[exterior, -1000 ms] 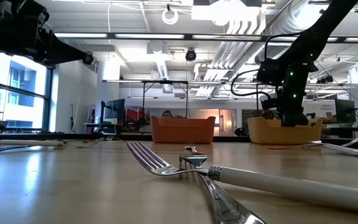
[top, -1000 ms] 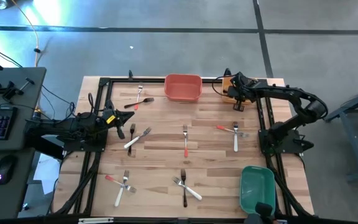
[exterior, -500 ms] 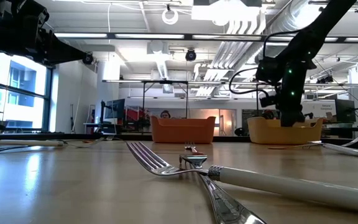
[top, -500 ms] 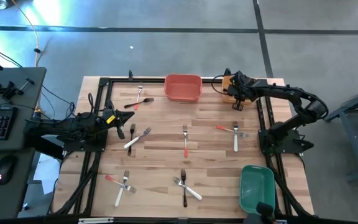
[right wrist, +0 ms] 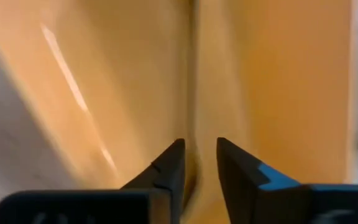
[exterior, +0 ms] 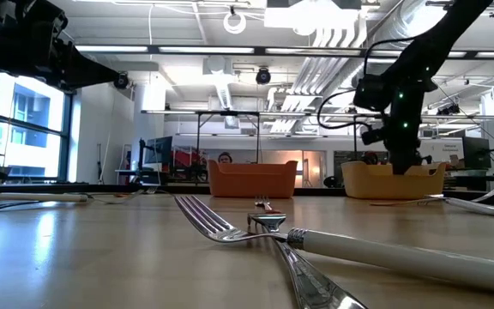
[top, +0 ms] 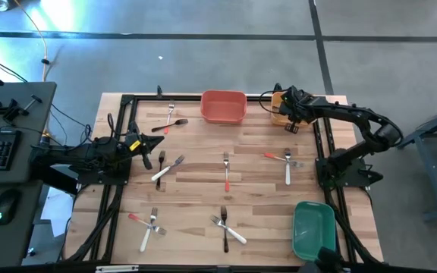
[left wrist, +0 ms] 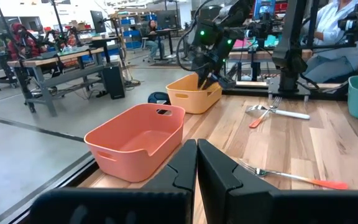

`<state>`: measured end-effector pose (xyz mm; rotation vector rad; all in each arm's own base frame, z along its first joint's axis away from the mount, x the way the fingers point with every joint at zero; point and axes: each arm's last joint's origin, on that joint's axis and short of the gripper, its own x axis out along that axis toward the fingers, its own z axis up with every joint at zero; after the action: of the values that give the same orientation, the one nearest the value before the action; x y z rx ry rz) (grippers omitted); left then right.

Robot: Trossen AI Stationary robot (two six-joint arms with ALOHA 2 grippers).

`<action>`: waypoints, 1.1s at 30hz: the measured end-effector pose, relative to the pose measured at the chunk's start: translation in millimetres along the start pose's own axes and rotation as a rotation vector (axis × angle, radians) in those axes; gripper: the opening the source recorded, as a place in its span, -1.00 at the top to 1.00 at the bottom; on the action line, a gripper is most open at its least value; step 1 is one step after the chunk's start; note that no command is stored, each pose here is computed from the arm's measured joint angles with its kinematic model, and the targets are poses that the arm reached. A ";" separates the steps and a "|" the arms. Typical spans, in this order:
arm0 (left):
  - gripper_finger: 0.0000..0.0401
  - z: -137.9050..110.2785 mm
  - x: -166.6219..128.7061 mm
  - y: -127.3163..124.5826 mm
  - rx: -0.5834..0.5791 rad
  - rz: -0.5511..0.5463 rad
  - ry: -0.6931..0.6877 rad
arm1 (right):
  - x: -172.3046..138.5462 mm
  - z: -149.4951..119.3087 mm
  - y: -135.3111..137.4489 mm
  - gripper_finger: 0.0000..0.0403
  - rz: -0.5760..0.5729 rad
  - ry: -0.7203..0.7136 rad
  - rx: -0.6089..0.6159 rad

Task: Sort silverware by color (type)
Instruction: Put the white fork into the orange bin

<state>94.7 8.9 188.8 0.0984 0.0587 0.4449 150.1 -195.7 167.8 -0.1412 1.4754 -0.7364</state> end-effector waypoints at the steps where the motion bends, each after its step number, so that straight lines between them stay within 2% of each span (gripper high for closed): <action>1: 0.98 -0.3 0.4 -0.3 0.013 0.000 0.004 | -4.8 -2.0 -1.4 0.75 -0.022 0.007 -0.004; 4: 0.98 -1.9 2.3 -1.4 0.047 -0.003 0.027 | -23.3 -8.3 -6.0 0.94 -0.060 -0.018 0.012; 7: 0.98 -2.5 5.7 -3.4 0.053 -0.006 0.063 | -44.0 -14.1 -10.7 0.96 -0.046 -0.115 0.076; 16: 0.98 -0.5 24.2 -13.8 0.084 -0.032 0.230 | -97.2 -23.1 -19.1 0.98 0.148 -0.567 0.270; 22: 0.95 13.9 40.5 -23.1 0.047 -0.078 0.347 | -114.0 -18.0 -23.0 1.00 0.265 -0.780 0.368; 26: 0.86 21.7 51.7 -28.6 0.049 -0.071 0.462 | -118.6 -7.0 -15.8 1.00 0.360 -0.859 0.345; 33: 0.69 26.3 67.1 -39.7 0.038 -0.118 0.742 | -130.4 25.5 8.1 1.00 0.402 -1.034 0.200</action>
<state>174.1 0.1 208.3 -0.0375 0.7984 0.3427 186.6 -129.6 277.4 -0.0496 0.4139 -0.3633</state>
